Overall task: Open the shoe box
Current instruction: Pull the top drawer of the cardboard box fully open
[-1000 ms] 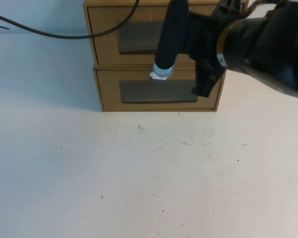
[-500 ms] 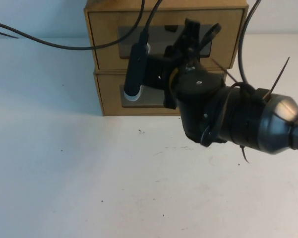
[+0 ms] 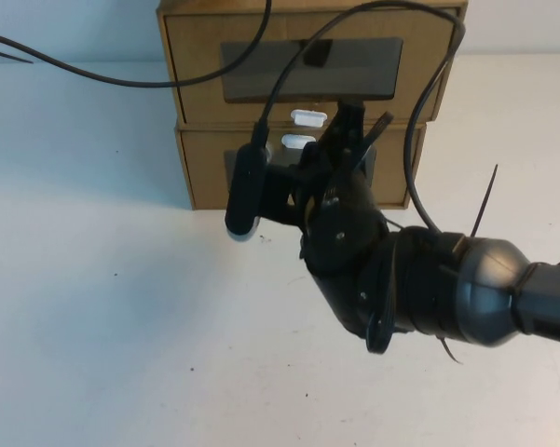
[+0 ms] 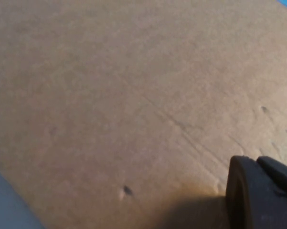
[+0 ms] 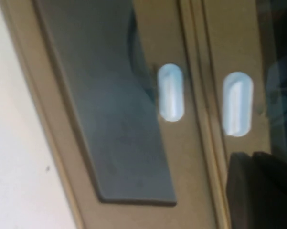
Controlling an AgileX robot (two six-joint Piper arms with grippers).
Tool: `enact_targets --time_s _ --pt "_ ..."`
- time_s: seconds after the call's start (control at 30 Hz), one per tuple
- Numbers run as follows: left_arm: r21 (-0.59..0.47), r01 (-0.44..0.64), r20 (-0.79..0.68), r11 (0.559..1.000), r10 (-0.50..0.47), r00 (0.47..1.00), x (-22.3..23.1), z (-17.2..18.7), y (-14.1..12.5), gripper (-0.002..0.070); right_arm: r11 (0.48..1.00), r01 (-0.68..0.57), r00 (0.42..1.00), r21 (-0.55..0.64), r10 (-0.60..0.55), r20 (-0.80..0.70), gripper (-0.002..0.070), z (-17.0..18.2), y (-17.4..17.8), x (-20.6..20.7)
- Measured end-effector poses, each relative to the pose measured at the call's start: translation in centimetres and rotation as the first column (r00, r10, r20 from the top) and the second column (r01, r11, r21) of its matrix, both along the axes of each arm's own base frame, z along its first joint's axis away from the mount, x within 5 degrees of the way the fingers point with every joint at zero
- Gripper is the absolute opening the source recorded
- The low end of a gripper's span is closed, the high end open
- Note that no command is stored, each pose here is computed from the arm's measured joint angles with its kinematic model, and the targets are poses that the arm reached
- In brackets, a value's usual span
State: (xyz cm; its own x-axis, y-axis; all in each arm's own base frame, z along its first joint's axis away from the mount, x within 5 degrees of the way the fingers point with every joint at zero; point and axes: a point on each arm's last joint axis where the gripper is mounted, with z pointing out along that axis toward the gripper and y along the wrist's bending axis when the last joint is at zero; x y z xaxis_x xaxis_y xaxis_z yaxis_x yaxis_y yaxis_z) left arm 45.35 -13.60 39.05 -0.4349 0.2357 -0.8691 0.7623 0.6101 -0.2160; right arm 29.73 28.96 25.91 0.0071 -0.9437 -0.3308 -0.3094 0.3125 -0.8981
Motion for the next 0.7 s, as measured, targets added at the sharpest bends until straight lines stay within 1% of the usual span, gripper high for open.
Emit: enact_targets --time_s 0.1,0.17,0.23,0.3,0.37,0.43,0.6,0.7 --pt "-0.029 0.008 -0.015 1.0 -0.009 1.0 0.2 -0.3 -0.2 -0.0006 1.0 -0.005 1.0 0.02 0.005 0.005 -0.001 0.4 0.1 0.7" --pt "-0.038 0.012 -0.021 0.999 -0.013 1.0 0.2 -0.4 -0.3 -0.0005 1.0 -0.01 1.0 0.029 0.009 0.008 0.001 0.7 0.0 1.2" --pt "-0.046 0.014 -0.026 0.999 -0.015 1.0 0.3 -0.5 -0.3 -0.0006 0.999 -0.019 1.0 0.037 0.019 0.009 0.0061 0.9 0.1 1.7" --pt "-0.058 0.017 -0.03 0.998 -0.018 0.999 0.4 -0.6 -0.4 -0.0006 0.999 -0.034 0.999 0.037 0.034 0.002 0.0138 0.8 0.1 2.2" --pt "-0.065 0.018 -0.034 0.998 -0.02 0.999 0.5 -0.8 -0.5 -0.0006 0.999 -0.048 0.999 0.009 0.048 -0.002 0.0216 0.6 0.1 2.7" --pt "-0.065 0.017 -0.033 0.998 -0.019 0.999 0.6 -0.7 -0.5 -0.0006 0.998 -0.055 0.998 -0.03 0.054 -0.01 0.0257 -0.1 -0.1 3.1" --pt "-0.067 0.017 -0.033 0.998 -0.019 0.999 0.6 -0.7 -0.5 -0.0006 0.994 -0.055 0.998 -0.099 0.051 -0.043 0.0281 -1.9 -0.7 4.4" --pt "-0.071 0.018 -0.034 0.997 -0.021 0.999 0.5 -0.7 -0.5 -0.0006 0.993 -0.048 0.998 -0.107 0.043 -0.044 0.0281 -2.2 -0.8 4.9"
